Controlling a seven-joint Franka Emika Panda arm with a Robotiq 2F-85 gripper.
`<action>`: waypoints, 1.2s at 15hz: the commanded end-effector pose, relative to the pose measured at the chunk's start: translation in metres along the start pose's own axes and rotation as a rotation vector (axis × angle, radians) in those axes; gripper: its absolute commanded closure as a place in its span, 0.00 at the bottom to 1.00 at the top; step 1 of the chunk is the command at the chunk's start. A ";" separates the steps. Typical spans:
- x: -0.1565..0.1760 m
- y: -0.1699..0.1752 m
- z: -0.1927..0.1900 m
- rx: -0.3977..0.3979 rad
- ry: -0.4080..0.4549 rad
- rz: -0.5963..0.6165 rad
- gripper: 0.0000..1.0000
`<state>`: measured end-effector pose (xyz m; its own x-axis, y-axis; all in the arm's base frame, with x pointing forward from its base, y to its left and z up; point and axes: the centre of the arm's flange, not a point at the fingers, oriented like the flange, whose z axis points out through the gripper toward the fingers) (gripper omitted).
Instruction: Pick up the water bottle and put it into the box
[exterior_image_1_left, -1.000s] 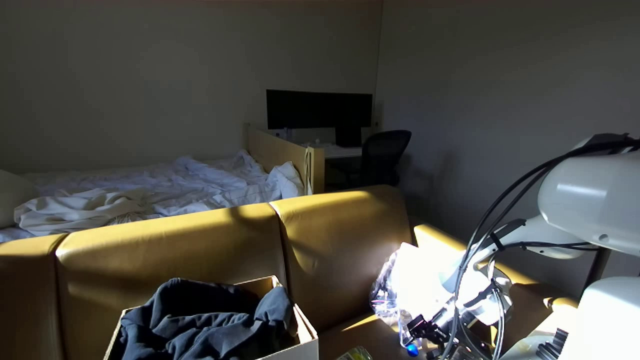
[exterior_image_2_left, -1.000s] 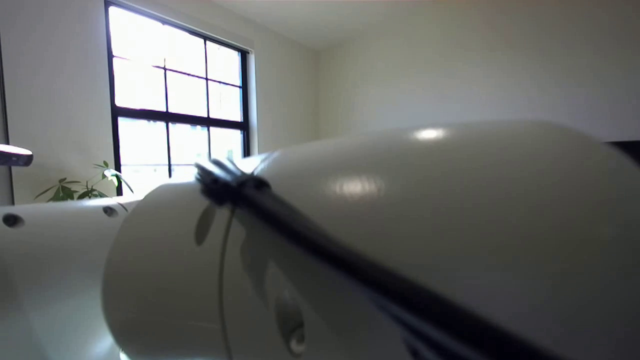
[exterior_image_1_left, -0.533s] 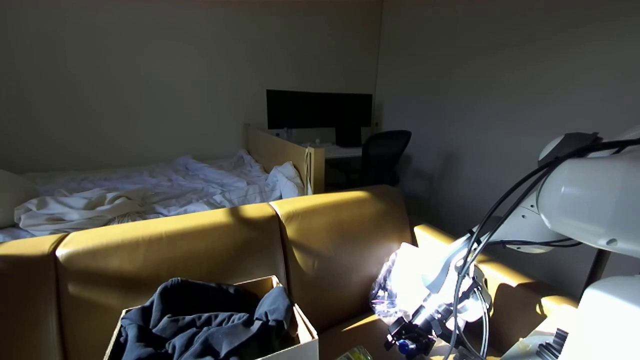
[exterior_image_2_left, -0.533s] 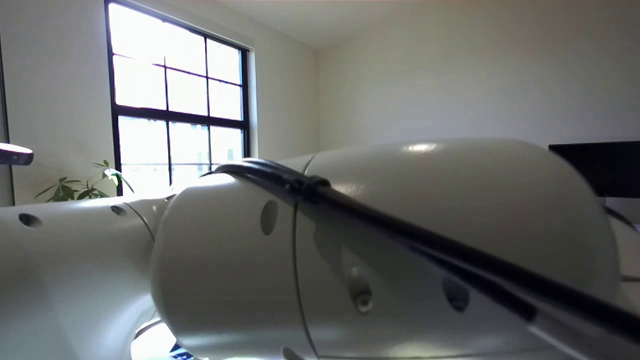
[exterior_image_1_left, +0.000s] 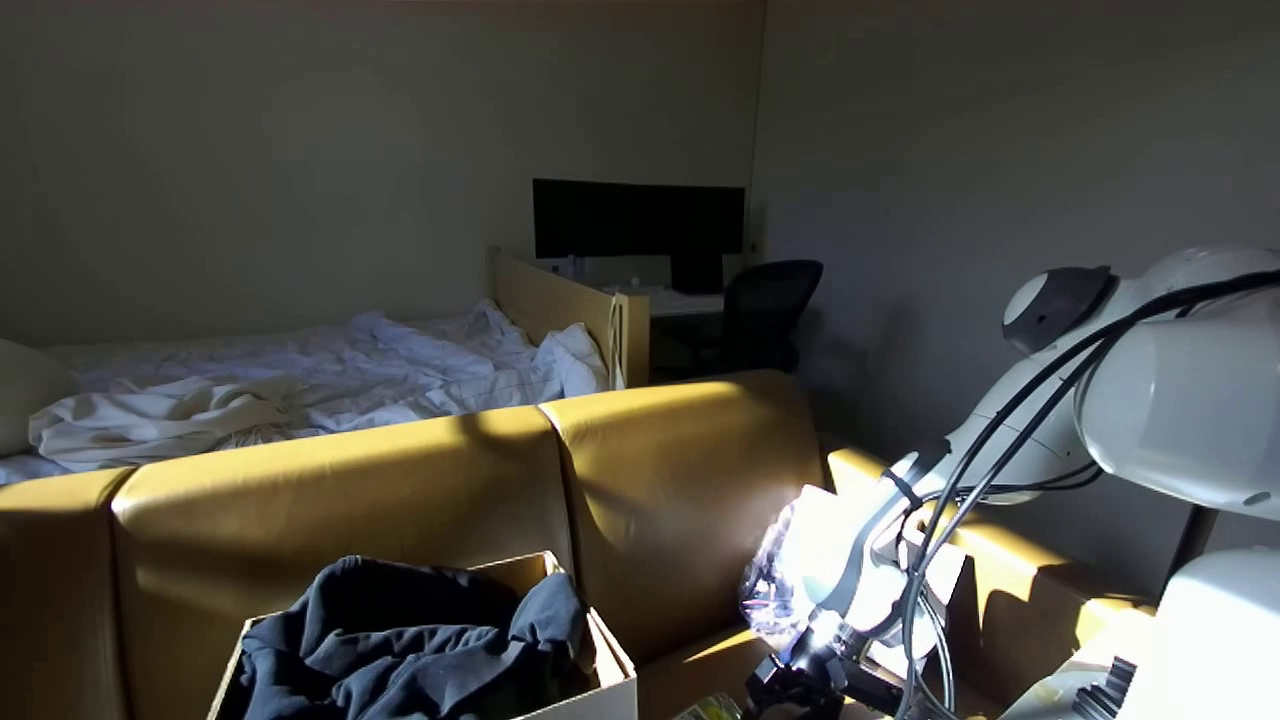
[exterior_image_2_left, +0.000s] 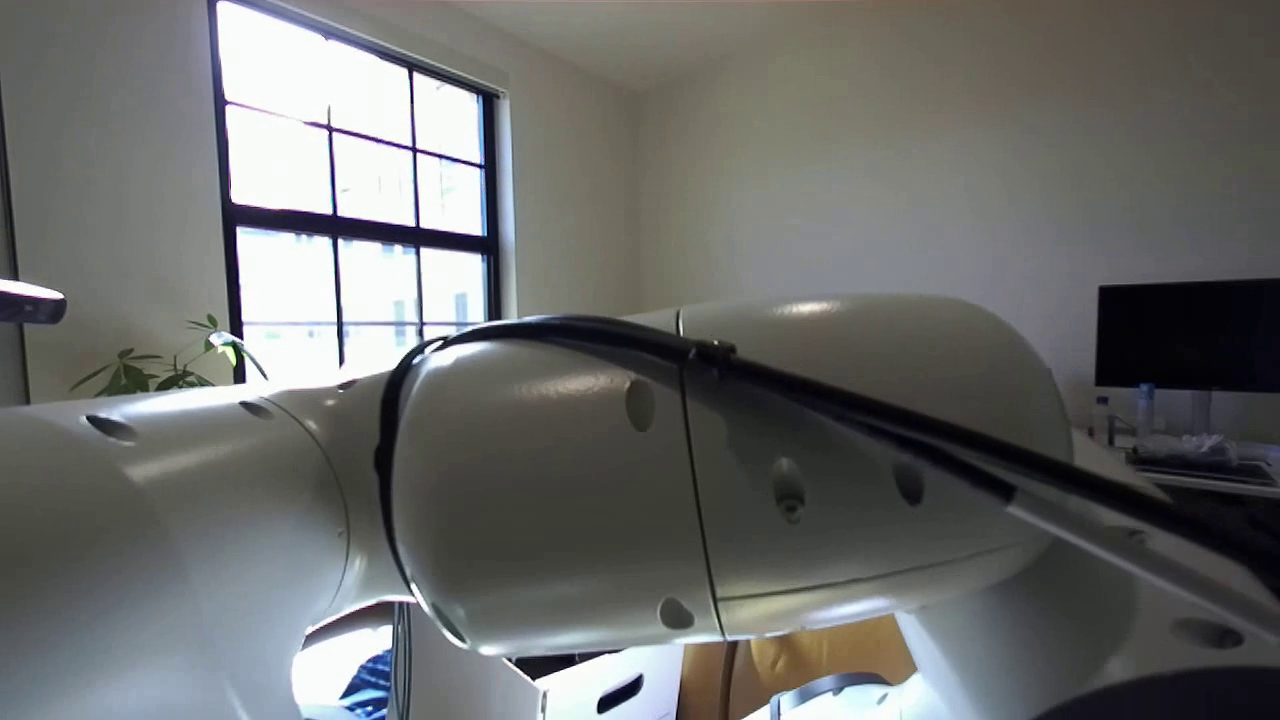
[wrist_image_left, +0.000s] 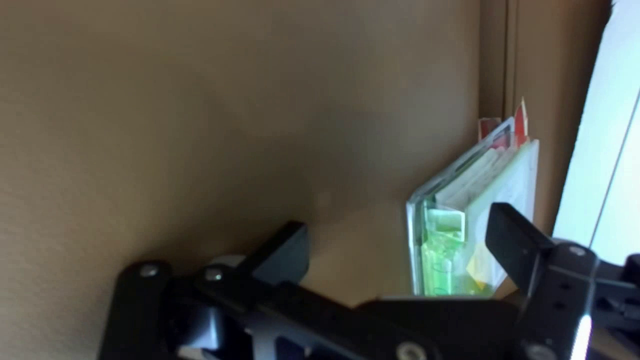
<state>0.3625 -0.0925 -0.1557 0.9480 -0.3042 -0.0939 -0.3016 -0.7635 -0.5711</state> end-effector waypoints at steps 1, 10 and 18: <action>-0.014 -0.010 -0.001 -0.143 0.104 -0.052 0.00; 0.031 -0.044 -0.036 -0.017 -0.167 -0.196 0.00; 0.083 -0.066 -0.089 0.170 -0.519 -0.427 0.00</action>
<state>0.4352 -0.0975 -0.0684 0.9625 0.2200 -0.1585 0.0401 -0.6937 -0.7192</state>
